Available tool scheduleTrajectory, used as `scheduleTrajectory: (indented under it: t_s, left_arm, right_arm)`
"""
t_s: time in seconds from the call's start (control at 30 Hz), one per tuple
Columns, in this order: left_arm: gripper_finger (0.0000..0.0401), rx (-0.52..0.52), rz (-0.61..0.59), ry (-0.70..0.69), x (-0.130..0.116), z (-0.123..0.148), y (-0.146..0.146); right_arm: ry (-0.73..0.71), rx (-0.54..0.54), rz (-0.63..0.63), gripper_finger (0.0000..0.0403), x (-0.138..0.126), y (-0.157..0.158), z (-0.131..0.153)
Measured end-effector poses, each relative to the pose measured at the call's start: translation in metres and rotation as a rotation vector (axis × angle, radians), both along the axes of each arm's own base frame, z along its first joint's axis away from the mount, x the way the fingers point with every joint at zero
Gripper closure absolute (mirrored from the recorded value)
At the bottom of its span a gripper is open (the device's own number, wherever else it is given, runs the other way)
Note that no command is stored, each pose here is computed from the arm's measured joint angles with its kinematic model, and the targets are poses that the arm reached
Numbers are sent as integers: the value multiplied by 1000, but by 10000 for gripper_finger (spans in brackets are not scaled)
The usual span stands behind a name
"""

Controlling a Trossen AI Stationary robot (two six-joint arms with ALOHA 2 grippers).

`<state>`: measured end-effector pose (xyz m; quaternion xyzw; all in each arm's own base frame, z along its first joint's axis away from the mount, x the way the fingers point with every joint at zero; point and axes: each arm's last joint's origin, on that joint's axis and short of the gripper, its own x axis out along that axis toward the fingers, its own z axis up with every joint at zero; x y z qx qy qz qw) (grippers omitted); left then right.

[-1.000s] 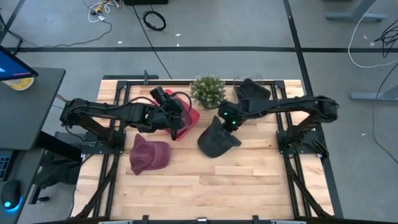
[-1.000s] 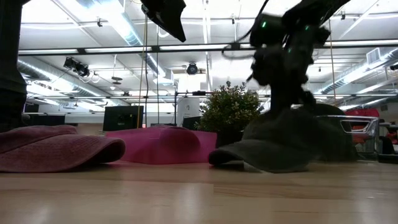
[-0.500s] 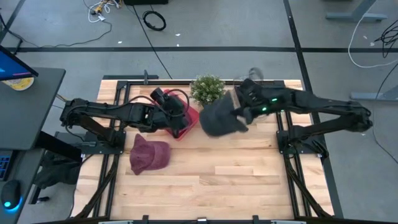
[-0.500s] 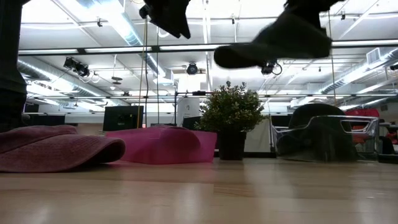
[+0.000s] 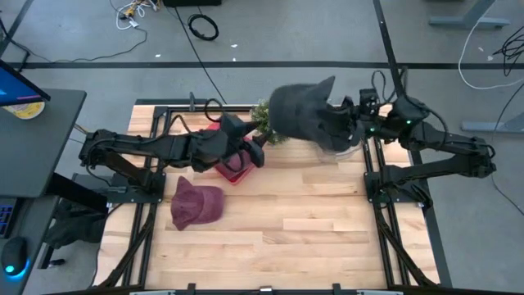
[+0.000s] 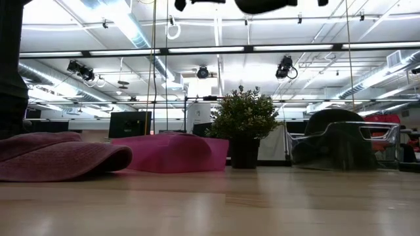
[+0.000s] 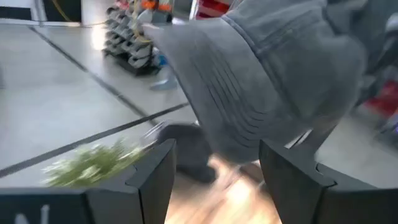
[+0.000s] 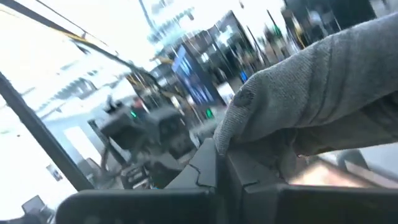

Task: Pick & Place hat
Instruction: Put the black cap into the transparent bin

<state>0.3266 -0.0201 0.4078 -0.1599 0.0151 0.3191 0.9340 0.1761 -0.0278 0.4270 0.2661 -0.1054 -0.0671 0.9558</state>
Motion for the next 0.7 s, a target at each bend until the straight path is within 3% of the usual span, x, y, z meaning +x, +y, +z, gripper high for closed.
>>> scheduleTrajectory:
  t_s: [0.3, 0.53, 0.7]
  left_arm:
    - [169, -170, 5, -353, 2, 22, 6]
    - [169, -248, -117, -594, 1, 41, 16]
    - [169, -287, -122, -704, -1, 48, 22]
  right_arm:
    - [-218, -132, -17, 403, -6, 1, 22]
    - [-351, -181, -16, 403, -11, 2, 34]
    - [-446, -206, -27, 403, -15, 3, 41]
